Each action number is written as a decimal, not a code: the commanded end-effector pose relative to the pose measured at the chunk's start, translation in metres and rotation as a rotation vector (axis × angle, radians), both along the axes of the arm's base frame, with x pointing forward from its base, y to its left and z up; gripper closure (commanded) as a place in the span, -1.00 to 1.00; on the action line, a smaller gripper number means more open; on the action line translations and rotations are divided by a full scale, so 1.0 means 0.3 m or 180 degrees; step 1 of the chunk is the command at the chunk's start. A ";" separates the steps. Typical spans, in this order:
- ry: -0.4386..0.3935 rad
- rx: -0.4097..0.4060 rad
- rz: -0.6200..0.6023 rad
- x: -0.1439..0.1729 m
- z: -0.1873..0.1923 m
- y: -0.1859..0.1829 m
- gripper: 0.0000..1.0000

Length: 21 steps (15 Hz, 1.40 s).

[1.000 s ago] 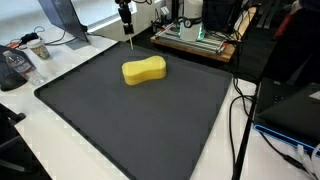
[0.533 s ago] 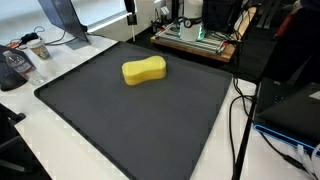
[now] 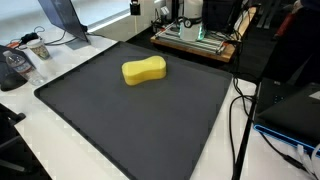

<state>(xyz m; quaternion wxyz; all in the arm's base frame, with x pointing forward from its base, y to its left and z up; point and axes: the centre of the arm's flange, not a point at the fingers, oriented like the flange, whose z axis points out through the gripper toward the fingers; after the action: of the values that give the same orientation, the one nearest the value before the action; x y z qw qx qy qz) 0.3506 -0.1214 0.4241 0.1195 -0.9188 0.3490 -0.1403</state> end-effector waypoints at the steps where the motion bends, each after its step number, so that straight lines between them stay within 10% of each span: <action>1: 0.0113 -0.0357 0.0340 -0.082 0.087 0.164 0.94; 18: 0.0464 -0.2069 0.1700 0.095 0.159 0.774 0.94; 21: 0.0354 -0.1993 0.1737 0.038 0.139 0.762 0.74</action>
<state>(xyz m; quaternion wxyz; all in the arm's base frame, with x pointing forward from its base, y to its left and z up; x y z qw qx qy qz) 0.3623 0.1074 0.4659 -0.1519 -0.9757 0.0392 -0.1527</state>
